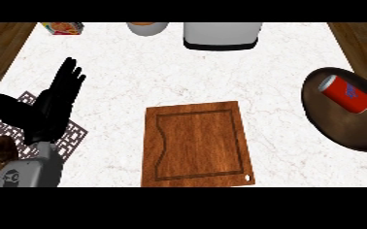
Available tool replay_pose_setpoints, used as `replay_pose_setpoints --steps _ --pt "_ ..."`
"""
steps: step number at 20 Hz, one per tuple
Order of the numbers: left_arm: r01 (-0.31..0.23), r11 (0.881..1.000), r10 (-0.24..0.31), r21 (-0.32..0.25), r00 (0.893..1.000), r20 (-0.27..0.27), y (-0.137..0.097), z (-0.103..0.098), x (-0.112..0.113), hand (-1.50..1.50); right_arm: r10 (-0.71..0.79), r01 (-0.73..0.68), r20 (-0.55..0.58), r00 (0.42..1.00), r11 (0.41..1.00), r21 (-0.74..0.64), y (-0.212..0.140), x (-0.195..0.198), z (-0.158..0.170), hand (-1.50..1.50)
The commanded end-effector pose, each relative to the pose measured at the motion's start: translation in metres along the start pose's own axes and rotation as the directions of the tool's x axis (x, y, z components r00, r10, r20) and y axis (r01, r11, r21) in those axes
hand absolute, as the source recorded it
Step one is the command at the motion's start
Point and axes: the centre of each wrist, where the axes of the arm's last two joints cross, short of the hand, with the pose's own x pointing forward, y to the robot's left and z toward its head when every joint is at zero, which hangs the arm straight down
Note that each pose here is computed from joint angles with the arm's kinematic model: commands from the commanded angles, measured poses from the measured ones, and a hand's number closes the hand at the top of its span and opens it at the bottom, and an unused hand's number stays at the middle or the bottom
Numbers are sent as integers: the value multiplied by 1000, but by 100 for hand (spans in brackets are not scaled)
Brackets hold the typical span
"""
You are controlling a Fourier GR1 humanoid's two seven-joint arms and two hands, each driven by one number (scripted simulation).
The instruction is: Pick the can from the cutting board and place it in the pan
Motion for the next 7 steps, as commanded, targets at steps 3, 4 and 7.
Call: replay_pose_setpoints --steps 3,4,7 --pt "-13 1000 13 -2 1000 9 2 -2 4 0 -164 151 140 976 983 104 -6 -8 17 -150" --pt "1 1000 -1 19 1000 5 2 0 1 0 -141 129 130 981 986 103 -15 -8 27 -150" --pt "-6 1000 6 12 1000 -7 6 -2 5 0 -146 133 135 980 986 97 -15 -16 38 -150"
